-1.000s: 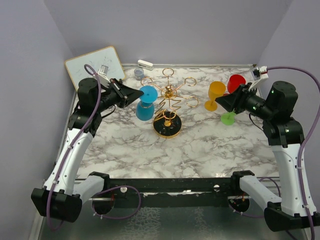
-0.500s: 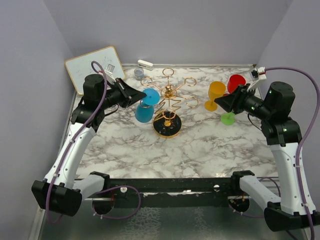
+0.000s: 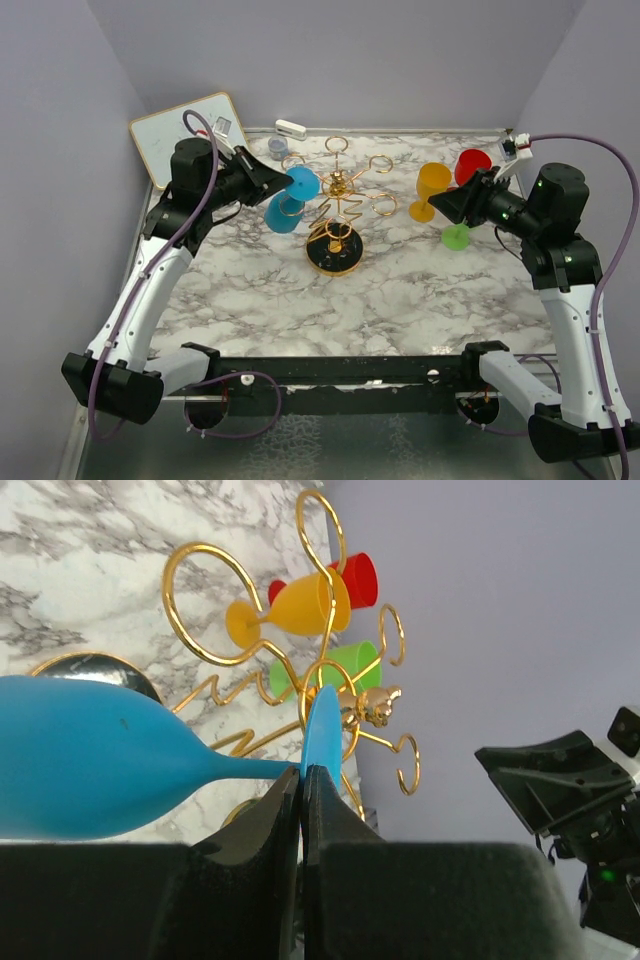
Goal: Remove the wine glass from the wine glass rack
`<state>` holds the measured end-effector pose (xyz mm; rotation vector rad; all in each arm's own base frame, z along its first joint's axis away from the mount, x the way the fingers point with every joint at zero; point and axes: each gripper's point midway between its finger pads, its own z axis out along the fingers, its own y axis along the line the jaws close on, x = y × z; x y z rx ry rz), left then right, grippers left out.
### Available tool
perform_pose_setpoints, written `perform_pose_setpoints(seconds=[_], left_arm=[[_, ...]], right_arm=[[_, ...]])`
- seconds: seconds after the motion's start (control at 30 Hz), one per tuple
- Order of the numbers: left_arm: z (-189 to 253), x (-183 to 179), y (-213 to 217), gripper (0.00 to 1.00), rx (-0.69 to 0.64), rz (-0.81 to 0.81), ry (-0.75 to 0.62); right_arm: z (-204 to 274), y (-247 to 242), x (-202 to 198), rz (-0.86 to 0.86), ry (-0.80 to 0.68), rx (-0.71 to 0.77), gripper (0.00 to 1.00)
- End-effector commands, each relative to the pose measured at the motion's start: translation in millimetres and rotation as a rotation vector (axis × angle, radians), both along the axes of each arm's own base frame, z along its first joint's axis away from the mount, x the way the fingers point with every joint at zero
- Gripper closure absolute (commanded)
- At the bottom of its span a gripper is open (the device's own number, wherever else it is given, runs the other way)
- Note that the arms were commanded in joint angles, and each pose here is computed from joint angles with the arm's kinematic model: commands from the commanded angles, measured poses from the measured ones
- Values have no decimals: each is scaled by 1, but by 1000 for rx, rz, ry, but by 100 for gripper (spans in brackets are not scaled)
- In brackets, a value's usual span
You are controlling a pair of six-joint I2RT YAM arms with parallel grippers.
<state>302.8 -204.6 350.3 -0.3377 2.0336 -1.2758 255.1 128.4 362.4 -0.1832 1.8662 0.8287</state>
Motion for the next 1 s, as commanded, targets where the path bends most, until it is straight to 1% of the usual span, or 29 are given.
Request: perform_pose_setpoints(seconds=[0.0, 0.2, 0.37, 0.43, 0.53, 0.63, 0.73, 0.8, 0.87, 0.9, 0.97], left_arm=[[5, 14, 19, 100, 98, 115, -57], [8, 14, 41, 100, 169, 223, -90], [25, 2, 73, 100, 218, 370, -160], [39, -7, 87, 100, 211, 435, -216], [67, -27, 97, 100, 135, 477, -361], [97, -52, 88, 100, 38, 406, -554], [120, -78, 66, 100, -37, 255, -718], [126, -92, 47, 100, -69, 118, -791], [130, -104, 31, 100, -107, -6, -848], [133, -110, 23, 100, -136, -71, -877], [137, -120, 13, 100, -184, -167, -910]], right_arm=[[8, 3, -2, 23, -25, 18, 67], [11, 3, -2, 25, -30, 14, 67], [13, 6, -2, 43, -26, 19, 67], [16, 9, -3, 67, -32, 24, 67], [25, 17, -10, 135, -58, 42, 67], [41, 33, -26, 278, -113, 87, 67], [57, 50, -52, 479, -170, 148, 68], [65, 57, -69, 605, -200, 180, 68], [71, 62, -84, 693, -228, 204, 66], [77, 64, -90, 729, -255, 211, 63], [79, 67, -96, 769, -264, 213, 58]])
